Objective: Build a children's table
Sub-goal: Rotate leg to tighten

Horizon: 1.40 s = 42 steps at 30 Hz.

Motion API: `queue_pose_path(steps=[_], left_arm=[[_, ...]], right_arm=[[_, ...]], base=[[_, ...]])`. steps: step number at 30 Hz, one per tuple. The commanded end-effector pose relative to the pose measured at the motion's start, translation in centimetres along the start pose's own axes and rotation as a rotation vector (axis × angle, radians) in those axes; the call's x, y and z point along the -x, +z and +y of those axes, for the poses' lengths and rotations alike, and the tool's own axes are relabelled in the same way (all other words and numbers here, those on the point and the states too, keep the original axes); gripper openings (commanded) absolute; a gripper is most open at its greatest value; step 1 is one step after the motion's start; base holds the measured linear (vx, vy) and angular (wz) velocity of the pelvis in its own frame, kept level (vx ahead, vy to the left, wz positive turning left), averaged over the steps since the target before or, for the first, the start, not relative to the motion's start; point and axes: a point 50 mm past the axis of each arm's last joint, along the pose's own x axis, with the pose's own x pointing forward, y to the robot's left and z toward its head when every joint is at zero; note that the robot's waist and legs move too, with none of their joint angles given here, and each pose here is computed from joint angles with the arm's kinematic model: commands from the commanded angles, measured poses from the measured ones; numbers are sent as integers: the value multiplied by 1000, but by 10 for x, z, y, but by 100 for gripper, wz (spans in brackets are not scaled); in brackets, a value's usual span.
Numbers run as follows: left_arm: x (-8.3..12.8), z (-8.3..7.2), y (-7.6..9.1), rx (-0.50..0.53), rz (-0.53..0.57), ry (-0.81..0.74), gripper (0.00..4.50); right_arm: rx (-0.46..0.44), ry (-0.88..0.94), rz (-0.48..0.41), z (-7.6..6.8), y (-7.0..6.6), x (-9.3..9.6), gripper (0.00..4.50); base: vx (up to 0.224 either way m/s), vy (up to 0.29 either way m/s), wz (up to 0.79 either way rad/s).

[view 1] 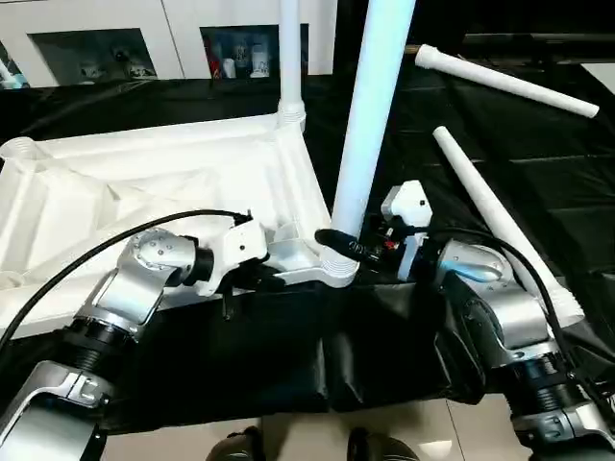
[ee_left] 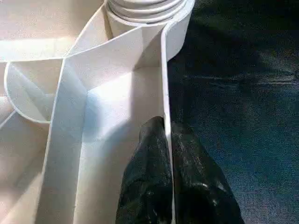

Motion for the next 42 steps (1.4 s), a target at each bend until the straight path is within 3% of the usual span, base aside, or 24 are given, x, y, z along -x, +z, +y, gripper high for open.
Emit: queue_pose_path(steps=[1,8,12,19,25,32,36,37,42], left_arm=[[1,2,-10,43,46,34,0],[-23,9,-1,138,28,163,0],[-40,13,9,184,15,233,0],[-87,18,47,324,7,388,0],[-93,21,56,301,25,405,0],[-89,24,55,248,37,395,0],[-88,21,55,205,23,352,0],[-83,18,53,148,23,292,0],[-67,14,46,59,26,185,0]], right_arm=[[-180,-52,285,11,-69,8,184],[-235,-383,254,2,-77,-2,184],[-243,-481,249,2,-80,-7,184],[-357,-681,252,-3,-85,-22,184],[-384,-736,257,-5,-86,-28,184],[-409,-730,249,-6,-85,-33,184],[-368,-686,259,-7,-82,-35,184],[-318,-616,268,-12,-75,-33,184],[-253,-450,291,-23,-63,-21,184]], base=[[0,0,0],[-24,8,-2],[-57,66,-5],[2,14,8],[-58,54,5],[-2,7,-1],[0,0,0],[0,0,0],[0,0,0]])
